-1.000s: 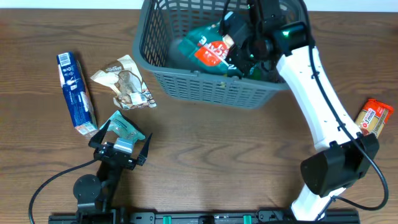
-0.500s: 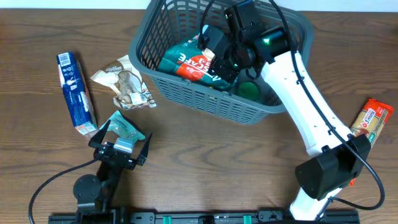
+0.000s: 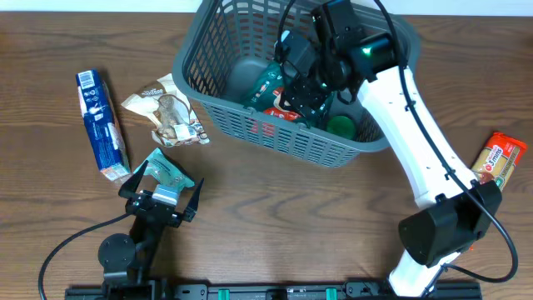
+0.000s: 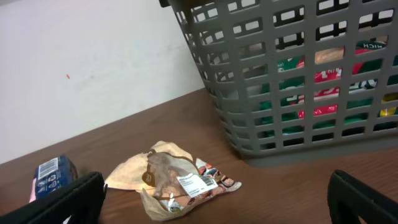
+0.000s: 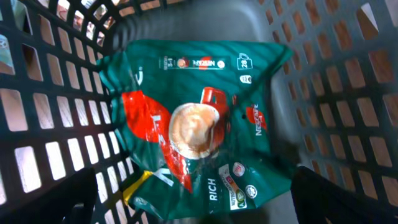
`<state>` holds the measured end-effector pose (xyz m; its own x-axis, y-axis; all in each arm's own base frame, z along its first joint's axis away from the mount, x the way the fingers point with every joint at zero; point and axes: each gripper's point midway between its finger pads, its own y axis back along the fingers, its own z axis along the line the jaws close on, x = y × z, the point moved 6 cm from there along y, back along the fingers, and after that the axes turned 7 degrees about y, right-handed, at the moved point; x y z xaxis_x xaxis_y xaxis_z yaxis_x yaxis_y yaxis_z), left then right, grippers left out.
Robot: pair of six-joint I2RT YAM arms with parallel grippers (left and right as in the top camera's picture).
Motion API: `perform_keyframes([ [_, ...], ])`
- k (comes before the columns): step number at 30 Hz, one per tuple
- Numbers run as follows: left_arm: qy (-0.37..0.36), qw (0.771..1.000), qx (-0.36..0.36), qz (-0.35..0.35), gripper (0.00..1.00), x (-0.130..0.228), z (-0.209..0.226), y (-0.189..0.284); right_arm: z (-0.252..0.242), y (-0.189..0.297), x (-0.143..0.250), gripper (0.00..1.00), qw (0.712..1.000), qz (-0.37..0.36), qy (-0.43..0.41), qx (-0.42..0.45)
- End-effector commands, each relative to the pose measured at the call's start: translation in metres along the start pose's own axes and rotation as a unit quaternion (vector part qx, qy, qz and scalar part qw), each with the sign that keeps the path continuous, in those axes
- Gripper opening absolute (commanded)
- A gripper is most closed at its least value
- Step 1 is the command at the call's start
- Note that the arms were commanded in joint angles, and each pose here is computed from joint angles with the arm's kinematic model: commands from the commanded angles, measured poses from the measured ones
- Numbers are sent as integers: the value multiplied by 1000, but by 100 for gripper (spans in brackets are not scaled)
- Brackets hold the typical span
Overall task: Pack container
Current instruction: 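Lower the pouch into the basket and open the right gripper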
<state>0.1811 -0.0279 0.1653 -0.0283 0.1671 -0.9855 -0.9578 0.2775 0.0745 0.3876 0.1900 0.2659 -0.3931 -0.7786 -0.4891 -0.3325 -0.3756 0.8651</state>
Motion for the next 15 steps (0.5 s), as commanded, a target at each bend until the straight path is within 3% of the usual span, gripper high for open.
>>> perform_keyframes([
  [1,4,1000,15,22,99,13,-5,-1,-4,14,-3,85,1000,-18,-16,5],
  [9,4,1000,15,22,99,13,-5,-1,-34,33,-12,88,989,-70,-115,64],
  [12,4,1000,15,22,99,13,-5,-1,-58,62,-6,88,967,-77,-202,132],
  [15,4,1000,15,22,99,13,-5,-1,-81,100,14,99,926,-56,-292,232],
])
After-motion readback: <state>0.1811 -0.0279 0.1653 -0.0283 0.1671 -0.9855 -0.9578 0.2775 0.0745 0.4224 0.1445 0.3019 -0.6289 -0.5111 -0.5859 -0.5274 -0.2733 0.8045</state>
